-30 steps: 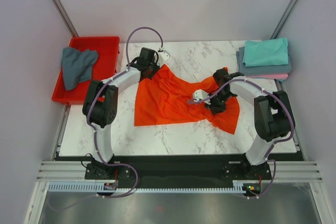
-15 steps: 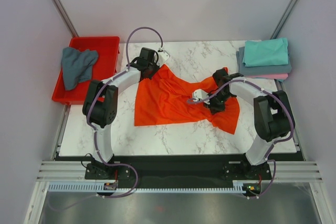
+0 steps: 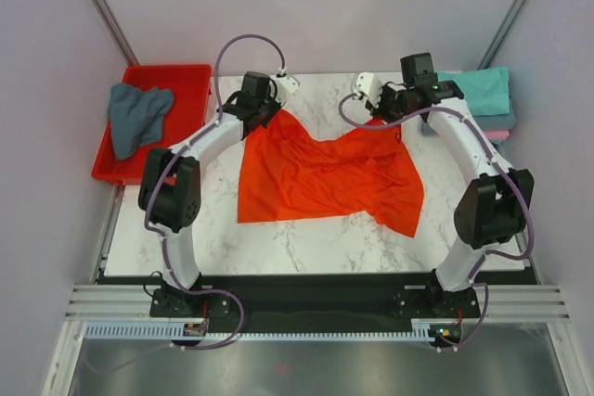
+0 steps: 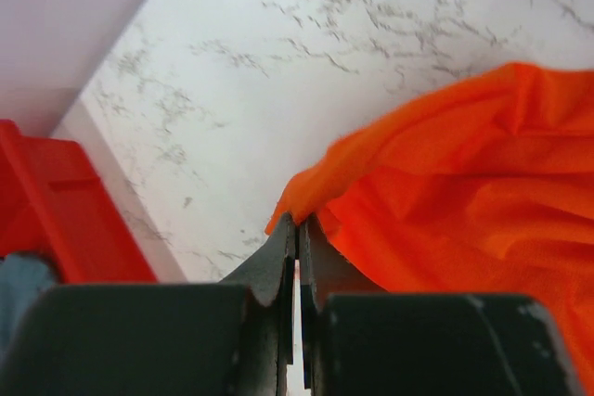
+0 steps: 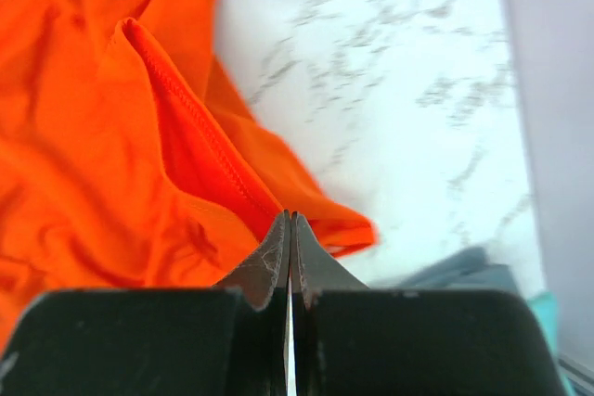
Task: Fold and stack the t-shirts
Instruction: Flatten the tshirt out
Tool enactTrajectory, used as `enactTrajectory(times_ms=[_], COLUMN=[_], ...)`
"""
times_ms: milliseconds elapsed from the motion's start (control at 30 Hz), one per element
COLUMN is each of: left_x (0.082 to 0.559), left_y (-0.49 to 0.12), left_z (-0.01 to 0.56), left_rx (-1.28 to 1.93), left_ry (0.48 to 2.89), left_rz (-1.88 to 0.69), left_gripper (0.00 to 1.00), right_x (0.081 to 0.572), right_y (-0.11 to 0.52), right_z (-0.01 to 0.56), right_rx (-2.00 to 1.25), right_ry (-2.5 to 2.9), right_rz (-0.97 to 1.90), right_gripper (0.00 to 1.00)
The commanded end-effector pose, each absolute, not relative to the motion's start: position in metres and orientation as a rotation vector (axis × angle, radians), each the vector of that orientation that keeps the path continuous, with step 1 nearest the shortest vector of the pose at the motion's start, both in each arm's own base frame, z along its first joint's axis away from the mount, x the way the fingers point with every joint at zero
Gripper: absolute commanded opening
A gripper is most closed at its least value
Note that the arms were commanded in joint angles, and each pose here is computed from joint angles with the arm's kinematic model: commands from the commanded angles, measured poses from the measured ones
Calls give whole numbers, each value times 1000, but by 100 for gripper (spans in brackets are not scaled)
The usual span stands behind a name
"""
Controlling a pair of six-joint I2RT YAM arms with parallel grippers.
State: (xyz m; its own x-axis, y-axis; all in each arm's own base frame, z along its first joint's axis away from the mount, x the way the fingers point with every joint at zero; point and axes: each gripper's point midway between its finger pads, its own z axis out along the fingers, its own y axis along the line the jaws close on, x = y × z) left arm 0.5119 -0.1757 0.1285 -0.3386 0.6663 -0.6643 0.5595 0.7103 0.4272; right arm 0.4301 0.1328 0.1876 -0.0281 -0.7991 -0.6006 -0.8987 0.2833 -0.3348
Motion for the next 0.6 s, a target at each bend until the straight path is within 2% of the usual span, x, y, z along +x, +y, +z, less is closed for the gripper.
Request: enactTrajectory(times_ms=[0, 233, 333, 567], left_x=[527, 525, 522, 497], left_y=[-178, -154, -146, -145], left_z=[211, 206, 215, 280], left_rx=[844, 843, 817, 789], left_ry=[1857, 1880, 1883, 1779], left_rz=[188, 239, 226, 206], left_gripper=[2, 2, 2, 2], right_x=[455, 518, 544, 560], right_y=[133, 118, 111, 96], right_z=[205, 205, 223, 328], right_rx=[-1402, -1155, -1036, -730], right_ry=[1851, 1888, 1887, 1753], right_rz=[168, 40, 13, -1], right_gripper=[0, 0, 0, 0])
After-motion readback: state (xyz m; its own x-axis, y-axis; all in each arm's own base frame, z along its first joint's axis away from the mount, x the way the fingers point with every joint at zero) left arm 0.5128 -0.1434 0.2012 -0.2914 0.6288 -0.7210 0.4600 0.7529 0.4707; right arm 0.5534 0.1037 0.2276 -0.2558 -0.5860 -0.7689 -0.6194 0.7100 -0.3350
